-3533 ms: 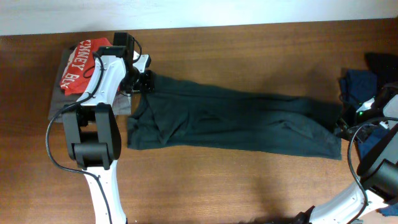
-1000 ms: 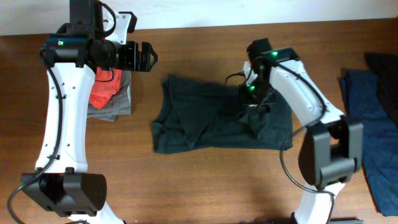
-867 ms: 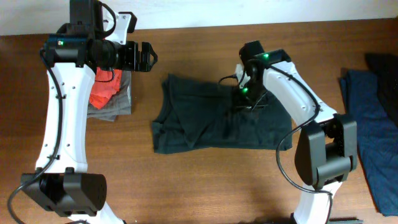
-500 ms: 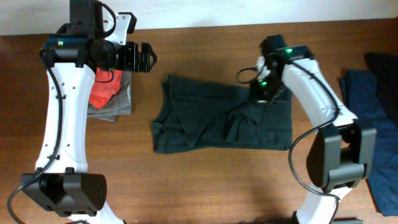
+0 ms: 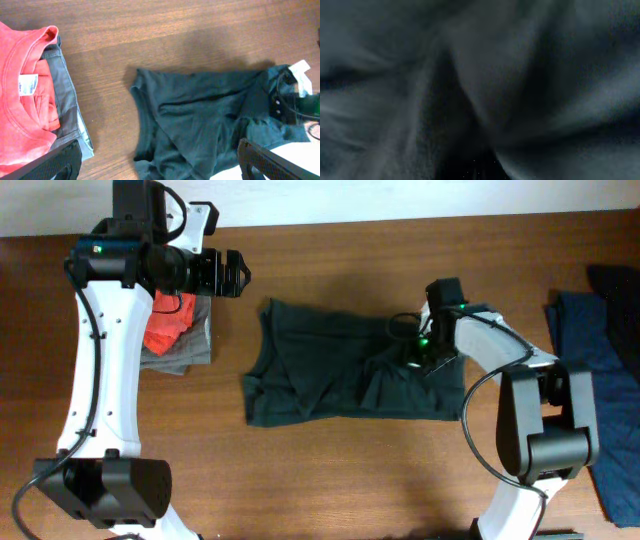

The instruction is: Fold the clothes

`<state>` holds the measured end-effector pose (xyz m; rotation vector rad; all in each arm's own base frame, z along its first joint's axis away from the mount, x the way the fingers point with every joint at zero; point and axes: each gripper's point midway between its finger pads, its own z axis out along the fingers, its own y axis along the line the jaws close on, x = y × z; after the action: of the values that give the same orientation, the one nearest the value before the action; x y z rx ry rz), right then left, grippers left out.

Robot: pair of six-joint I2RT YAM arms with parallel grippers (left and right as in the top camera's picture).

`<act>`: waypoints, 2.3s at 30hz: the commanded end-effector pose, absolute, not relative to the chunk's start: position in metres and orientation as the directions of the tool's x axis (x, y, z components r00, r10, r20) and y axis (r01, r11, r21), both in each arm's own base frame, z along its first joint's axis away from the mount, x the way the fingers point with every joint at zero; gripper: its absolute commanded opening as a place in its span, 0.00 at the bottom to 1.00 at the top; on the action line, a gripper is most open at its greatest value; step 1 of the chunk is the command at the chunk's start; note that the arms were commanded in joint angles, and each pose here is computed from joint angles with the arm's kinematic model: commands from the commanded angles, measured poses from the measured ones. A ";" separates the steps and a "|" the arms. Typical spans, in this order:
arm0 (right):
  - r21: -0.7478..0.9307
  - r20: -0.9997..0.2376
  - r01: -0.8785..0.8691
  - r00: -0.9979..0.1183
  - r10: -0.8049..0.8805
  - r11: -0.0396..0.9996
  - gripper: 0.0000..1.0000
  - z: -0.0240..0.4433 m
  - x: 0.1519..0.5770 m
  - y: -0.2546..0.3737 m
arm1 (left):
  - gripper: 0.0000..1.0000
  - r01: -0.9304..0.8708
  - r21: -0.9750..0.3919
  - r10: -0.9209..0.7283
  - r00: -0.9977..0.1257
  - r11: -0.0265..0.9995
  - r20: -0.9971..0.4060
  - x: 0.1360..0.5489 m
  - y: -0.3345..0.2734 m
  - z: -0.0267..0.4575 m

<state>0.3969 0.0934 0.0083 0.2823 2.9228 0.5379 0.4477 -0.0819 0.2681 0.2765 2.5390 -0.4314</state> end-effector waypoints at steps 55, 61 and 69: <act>0.511 -0.267 -0.196 -0.962 -0.063 0.837 0.47 0.149 0.334 0.073 | 0.99 0.094 -0.331 0.070 -0.994 0.939 -0.085 0.344 -0.100 0.042; 0.471 -0.240 -0.175 -0.969 -0.066 0.864 0.47 0.144 0.329 0.065 | 0.99 0.023 -0.456 -0.011 -0.997 0.890 -0.071 0.340 -0.081 0.033; 0.471 -0.239 -0.175 -0.969 -0.066 0.864 0.46 0.144 0.329 0.065 | 0.99 0.022 -0.658 0.022 -1.000 0.753 -0.008 0.322 -0.097 0.002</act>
<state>0.3278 0.0671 0.1402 -0.1644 2.8331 0.7619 0.3379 -0.0833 0.0201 -0.0002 2.9506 -0.8736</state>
